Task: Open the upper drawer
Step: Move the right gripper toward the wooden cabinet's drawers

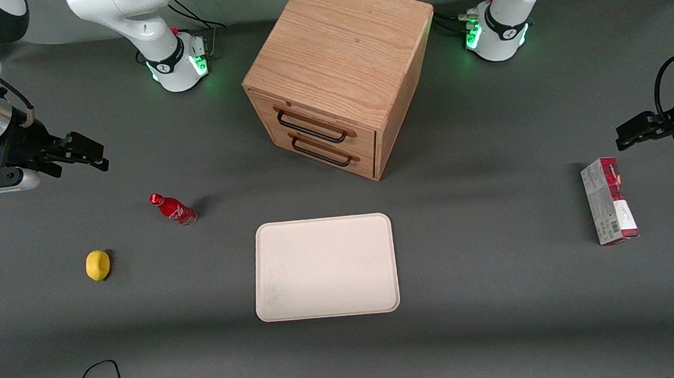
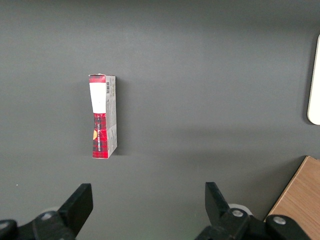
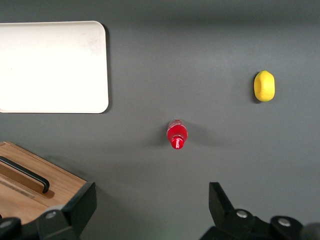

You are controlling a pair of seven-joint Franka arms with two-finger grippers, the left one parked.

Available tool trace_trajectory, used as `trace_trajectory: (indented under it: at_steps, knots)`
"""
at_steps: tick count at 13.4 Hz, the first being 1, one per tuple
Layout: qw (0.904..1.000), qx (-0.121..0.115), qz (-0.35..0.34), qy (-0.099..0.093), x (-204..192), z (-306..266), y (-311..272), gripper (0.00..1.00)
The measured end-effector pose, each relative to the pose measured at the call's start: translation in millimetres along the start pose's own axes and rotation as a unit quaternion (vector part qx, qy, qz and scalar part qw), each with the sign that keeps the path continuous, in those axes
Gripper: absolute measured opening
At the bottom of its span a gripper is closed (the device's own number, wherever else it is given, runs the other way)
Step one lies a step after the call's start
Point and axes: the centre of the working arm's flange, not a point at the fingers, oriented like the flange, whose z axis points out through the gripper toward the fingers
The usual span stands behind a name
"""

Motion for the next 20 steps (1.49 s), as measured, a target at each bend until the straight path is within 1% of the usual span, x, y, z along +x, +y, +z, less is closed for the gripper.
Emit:
trace_trajectory:
  at_steps: [3,7,11,14,18,20]
  knots:
    - [1.0,0.0,0.0,0.0,0,0,0,1.0]
    - [0.9999,-0.001,-0.003,-0.012,2,6,-3,1.0]
    - [0.9996,-0.002,-0.022,-0.016,5,11,-24,1.0]
    - [0.9981,-0.005,-0.048,-0.039,9,17,-55,1.0]
    - [0.9944,-0.009,-0.083,-0.065,18,48,-98,1.0]
    - [0.9935,-0.005,-0.087,-0.073,30,63,-106,1.0]
